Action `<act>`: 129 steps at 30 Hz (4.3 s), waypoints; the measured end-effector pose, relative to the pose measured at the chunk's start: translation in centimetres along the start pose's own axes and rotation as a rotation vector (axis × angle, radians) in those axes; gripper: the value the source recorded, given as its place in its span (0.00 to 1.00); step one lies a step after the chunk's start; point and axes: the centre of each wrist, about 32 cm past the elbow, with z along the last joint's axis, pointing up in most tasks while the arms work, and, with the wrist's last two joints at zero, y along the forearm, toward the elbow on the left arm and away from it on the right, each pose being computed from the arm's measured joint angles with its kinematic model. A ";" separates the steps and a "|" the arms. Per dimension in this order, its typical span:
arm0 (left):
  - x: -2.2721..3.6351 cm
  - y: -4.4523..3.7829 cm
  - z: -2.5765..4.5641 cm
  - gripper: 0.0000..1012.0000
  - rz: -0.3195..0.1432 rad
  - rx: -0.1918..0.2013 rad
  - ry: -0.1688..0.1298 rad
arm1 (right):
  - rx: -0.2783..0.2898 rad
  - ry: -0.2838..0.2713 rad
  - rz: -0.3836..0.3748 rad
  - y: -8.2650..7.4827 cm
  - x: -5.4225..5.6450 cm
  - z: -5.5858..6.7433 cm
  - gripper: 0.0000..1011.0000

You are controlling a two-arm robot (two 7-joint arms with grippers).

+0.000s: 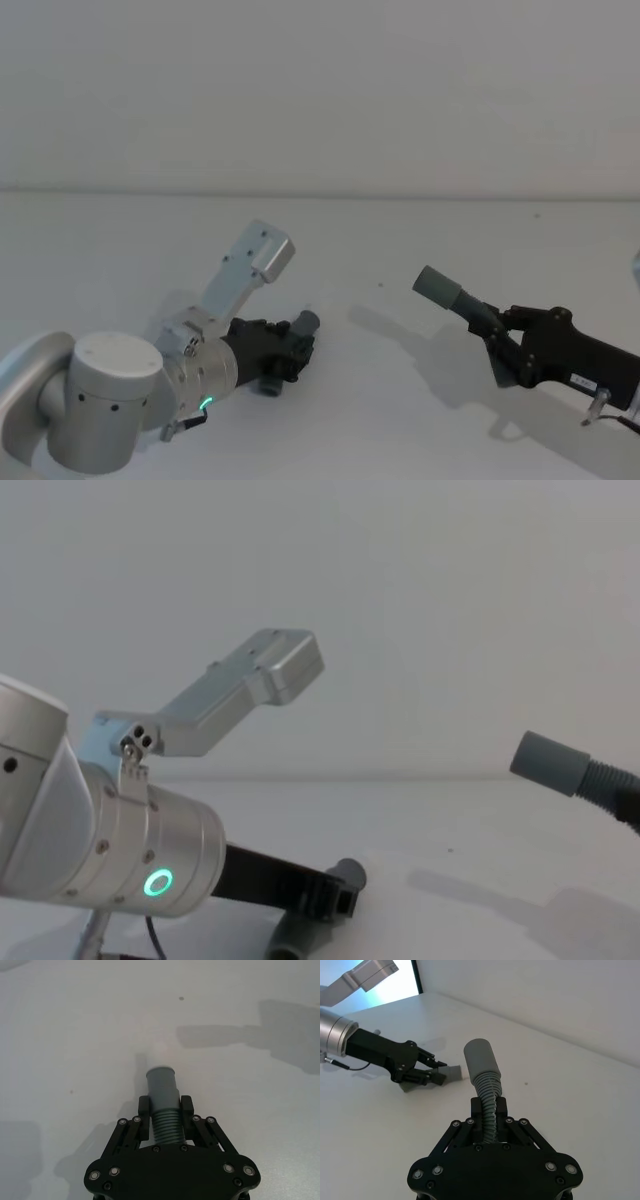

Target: Use both hands to pick up one end of the pipe from the table, align the ends, and insert them.

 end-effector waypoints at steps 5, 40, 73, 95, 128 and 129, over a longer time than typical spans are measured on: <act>0.23 0.23 0.30 0.34 -0.015 -0.012 -0.024 | 0.010 -0.016 0.025 -0.3 0.5 -0.2 0.14; 5.90 5.08 3.23 0.34 -0.304 -0.056 -0.311 | 0.021 -0.118 0.174 -0.8 2.4 -0.9 0.14; 7.63 5.19 5.84 0.34 -0.516 -0.038 -0.471 | 0.012 -0.233 0.294 0.6 4.0 -1.2 0.13; 7.99 5.22 6.89 0.34 -0.578 0.009 -0.506 | -0.011 -0.247 0.305 1.0 4.4 -1.4 0.13; 8.21 3.95 7.17 0.34 -0.623 0.019 -0.481 | 0.001 -0.250 0.326 1.3 4.7 -1.5 0.13; 8.21 3.92 7.18 0.34 -0.623 0.019 -0.480 | 0.002 -0.249 0.326 1.3 4.7 -1.5 0.13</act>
